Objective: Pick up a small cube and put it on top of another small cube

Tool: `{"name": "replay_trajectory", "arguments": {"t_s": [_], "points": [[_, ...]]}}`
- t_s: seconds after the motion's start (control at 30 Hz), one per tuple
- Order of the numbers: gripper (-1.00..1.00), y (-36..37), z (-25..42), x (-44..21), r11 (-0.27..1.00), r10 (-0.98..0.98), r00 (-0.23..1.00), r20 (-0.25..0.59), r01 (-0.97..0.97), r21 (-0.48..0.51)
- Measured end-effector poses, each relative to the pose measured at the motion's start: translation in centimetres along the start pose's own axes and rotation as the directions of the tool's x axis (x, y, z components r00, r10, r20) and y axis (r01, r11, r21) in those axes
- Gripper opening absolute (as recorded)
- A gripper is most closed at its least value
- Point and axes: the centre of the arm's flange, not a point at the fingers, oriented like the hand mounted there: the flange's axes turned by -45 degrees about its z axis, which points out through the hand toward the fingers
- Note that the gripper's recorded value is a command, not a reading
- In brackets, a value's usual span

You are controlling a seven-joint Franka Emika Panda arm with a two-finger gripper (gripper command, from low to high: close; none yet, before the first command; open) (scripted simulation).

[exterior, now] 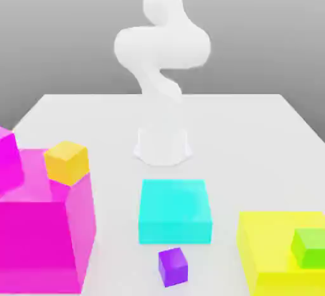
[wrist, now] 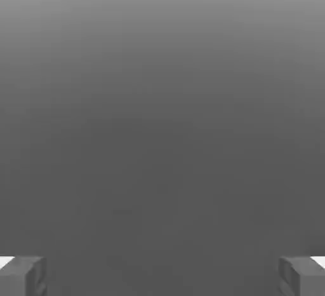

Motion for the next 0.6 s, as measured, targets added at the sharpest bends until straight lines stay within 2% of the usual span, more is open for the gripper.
{"name": "replay_trajectory", "arguments": {"t_s": [0.3, 0.6], "points": [[0.00, -0.7, 18.4, -4.8, 0.995, -0.096, 0.961, 0.258, 0.083, 0.059], [0.00, -1.6, 32.8, -15.7, 0.980, -0.197, 0.850, 0.488, 0.156, 0.124]]}}
